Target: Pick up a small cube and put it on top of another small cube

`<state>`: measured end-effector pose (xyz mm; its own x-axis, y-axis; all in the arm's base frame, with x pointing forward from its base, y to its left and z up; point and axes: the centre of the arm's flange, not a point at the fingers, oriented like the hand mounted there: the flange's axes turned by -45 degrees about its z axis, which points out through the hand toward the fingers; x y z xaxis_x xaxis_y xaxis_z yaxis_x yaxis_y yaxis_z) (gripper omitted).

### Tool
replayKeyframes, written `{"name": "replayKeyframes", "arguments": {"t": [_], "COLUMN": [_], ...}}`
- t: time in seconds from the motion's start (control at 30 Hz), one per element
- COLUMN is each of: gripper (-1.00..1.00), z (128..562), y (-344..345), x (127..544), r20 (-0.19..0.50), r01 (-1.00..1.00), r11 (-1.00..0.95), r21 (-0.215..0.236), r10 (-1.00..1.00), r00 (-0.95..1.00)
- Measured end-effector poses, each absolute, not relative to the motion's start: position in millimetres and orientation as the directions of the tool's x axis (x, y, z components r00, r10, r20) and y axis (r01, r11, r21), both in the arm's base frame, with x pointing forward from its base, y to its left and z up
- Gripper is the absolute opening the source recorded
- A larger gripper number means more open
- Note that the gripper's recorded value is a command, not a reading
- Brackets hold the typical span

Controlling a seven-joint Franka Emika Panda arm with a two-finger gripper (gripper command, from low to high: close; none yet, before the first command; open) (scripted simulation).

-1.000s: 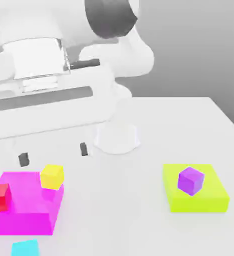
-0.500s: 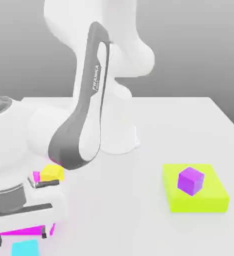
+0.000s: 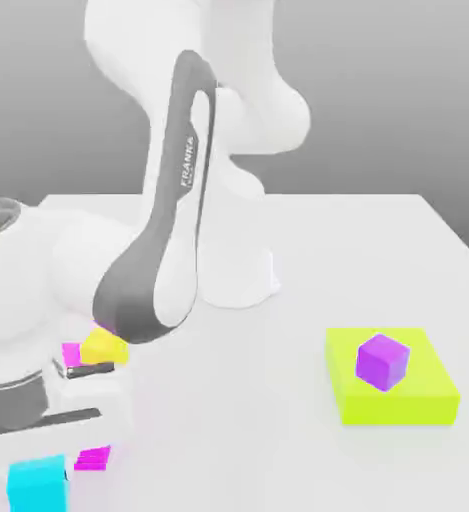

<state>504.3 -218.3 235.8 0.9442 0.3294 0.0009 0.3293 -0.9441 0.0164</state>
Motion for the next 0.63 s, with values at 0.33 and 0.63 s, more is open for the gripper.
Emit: {"name": "replayKeyframes", "arguments": {"t": [0.33, 0.63], "gripper": [-1.00, 1.00], "z": [321.2, 264.1], "y": [-287.5, -284.7], "x": [416.5, 413.5], "r20": [-0.001, 0.002], "r01": [0.607, 0.644], "r11": [-0.795, -0.765], "r21": [0.004, -0.002], "r10": [0.607, 0.644], "r00": [0.795, 0.765]}}
